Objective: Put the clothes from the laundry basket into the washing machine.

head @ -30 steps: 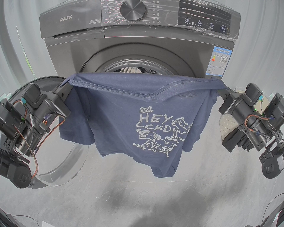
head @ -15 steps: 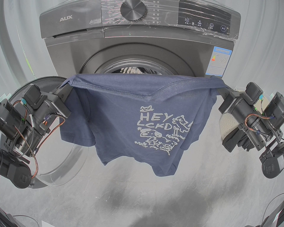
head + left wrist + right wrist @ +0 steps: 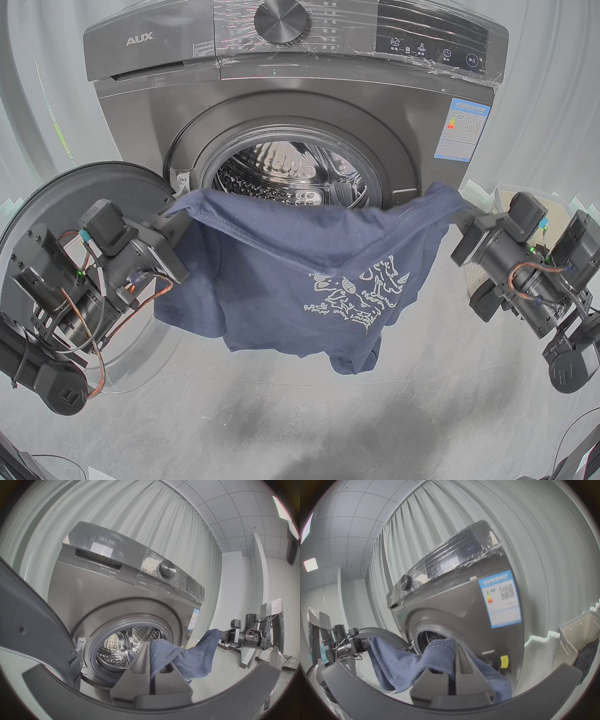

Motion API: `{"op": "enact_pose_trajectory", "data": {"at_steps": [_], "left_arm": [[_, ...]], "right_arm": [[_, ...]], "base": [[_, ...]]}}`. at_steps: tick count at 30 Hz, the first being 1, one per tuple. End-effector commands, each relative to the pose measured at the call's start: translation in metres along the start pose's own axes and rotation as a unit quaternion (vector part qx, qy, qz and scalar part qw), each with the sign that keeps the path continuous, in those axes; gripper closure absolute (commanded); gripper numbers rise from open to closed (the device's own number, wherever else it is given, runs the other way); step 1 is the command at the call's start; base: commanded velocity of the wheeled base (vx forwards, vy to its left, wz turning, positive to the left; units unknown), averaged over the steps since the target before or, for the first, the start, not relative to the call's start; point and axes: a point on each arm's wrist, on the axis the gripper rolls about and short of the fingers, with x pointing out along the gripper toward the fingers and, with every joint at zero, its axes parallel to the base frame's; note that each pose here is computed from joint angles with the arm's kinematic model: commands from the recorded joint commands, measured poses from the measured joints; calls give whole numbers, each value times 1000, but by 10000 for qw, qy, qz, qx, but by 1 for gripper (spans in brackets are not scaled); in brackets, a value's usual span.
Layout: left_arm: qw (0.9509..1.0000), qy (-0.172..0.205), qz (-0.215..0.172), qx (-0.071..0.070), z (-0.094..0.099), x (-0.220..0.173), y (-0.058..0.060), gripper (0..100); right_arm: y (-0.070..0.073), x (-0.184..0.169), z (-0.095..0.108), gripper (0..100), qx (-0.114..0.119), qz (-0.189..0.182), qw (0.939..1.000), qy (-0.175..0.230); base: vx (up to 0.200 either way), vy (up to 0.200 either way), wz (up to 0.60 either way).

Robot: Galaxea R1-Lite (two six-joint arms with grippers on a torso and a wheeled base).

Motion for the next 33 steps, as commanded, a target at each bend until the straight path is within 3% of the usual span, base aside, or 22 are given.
{"op": "enact_pose_trajectory", "data": {"at_steps": [1,7,10,11,14,18,28,33], "left_arm": [[9994,273,-175,-84,-19,7,-10,100],[9994,93,-300,-123,-13,14,-21,100],[9992,-24,-364,-131,-7,16,-24,100],[9992,-69,-376,-127,-5,16,-25,100],[9987,-224,-445,-121,5,15,-28,100],[9978,-378,-533,-124,14,13,-33,100],[9962,-582,-630,-116,27,10,-37,100],[9950,-620,-761,-170,30,8,-44,100]], "right_arm": [[12,-7,-24,100,87,206,9986,489],[35,7,-67,100,192,561,9923,1087],[60,7,-89,100,265,938,9857,1375],[67,5,-101,0,277,1051,9818,1558],[87,1,-119,0,328,1337,9744,1778],[96,5,-145,0,298,1430,9684,2020],[105,29,-206,0,218,1450,9635,2239],[100,45,-222,0,214,1345,9677,2122]], "base": [[0,0,0],[0,0,0],[0,0,0],[0,0,0],[0,0,0],[0,0,0],[0,0,0],[0,0,0]]}}
